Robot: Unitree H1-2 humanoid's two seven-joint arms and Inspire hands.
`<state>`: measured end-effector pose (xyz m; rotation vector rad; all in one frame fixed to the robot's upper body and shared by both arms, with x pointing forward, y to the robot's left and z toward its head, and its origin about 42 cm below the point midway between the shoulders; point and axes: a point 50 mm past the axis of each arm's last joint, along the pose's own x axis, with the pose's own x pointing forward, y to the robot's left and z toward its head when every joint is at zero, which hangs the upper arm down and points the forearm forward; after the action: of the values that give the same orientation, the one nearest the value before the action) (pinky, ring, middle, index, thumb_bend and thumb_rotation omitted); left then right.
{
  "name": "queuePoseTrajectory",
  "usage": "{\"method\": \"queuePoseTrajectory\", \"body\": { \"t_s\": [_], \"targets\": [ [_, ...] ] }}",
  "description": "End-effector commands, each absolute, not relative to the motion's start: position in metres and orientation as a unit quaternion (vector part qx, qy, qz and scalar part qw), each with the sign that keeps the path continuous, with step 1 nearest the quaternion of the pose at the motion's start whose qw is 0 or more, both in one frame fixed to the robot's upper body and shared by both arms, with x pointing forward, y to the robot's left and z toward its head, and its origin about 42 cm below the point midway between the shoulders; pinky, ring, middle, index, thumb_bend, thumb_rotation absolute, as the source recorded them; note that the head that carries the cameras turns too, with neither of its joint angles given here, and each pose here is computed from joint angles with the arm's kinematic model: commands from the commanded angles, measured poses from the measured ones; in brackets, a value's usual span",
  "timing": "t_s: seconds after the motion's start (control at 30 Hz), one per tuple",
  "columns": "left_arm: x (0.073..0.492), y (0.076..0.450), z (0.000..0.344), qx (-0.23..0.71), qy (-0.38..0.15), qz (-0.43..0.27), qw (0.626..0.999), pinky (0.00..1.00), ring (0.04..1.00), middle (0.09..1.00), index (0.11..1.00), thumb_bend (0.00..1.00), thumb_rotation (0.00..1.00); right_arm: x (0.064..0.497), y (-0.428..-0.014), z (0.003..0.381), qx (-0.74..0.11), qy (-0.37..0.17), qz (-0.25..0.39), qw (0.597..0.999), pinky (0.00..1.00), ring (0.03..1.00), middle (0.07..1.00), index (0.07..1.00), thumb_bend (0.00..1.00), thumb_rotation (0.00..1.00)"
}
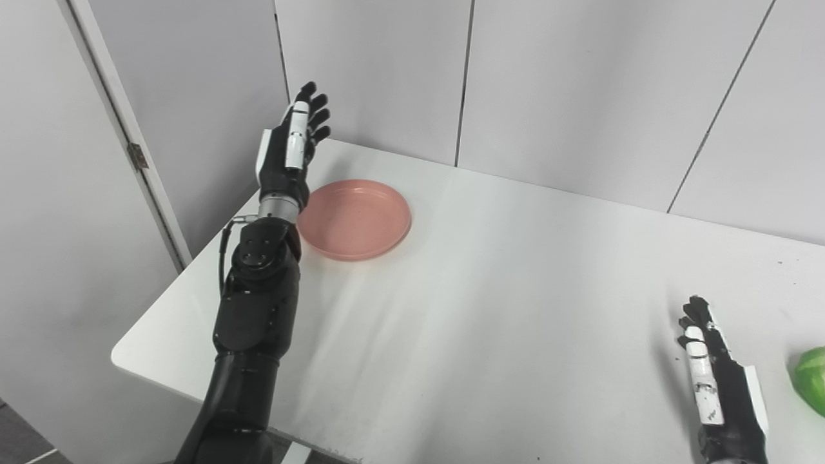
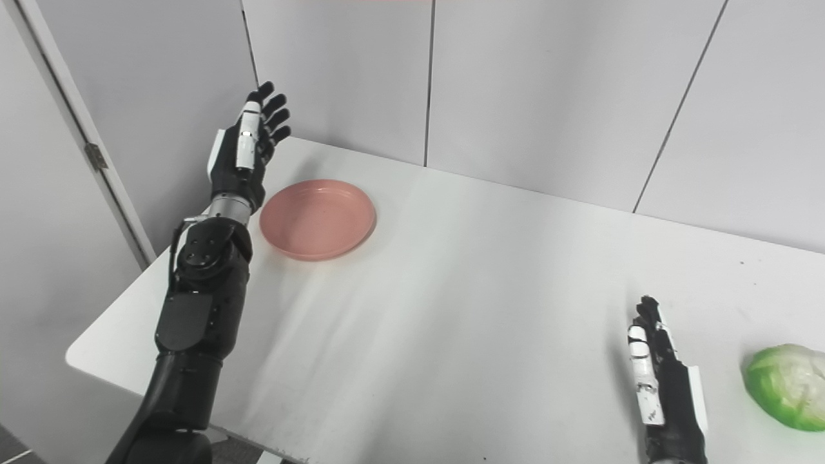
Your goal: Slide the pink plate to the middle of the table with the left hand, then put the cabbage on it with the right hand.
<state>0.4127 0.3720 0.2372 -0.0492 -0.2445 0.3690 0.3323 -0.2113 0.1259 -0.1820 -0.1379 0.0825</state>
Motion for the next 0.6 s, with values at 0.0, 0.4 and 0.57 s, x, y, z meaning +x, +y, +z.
{"method": "queuePoseTrajectory", "body": {
  "t_s": [0.0, 0.4, 0.57],
  "targets": [
    [0.421, 0.381, 0.271, -0.018, -0.179, 0.185, 0.966, 0.89, 0.899, 0.904, 0.892, 0.44, 1.00, 0.326, -0.219, 0.120, -0.092, -0.066, 0.041, 0.993, 0.95, 0.942, 0.947, 0.946, 0.11, 1.00],
    [0.422, 0.407, 0.253, -0.028, -0.141, 0.214, 0.966, 0.88, 0.903, 0.901, 0.885, 0.42, 1.00, 0.325, -0.219, 0.122, -0.092, -0.065, 0.040, 0.993, 0.96, 0.948, 0.952, 0.951, 0.10, 1.00],
    [0.423, 0.415, 0.246, -0.028, -0.129, 0.215, 0.968, 0.92, 0.915, 0.917, 0.898, 0.42, 1.00, 0.324, -0.218, 0.124, -0.089, -0.065, 0.038, 0.993, 0.97, 0.949, 0.953, 0.951, 0.10, 1.00]
  ]
}}
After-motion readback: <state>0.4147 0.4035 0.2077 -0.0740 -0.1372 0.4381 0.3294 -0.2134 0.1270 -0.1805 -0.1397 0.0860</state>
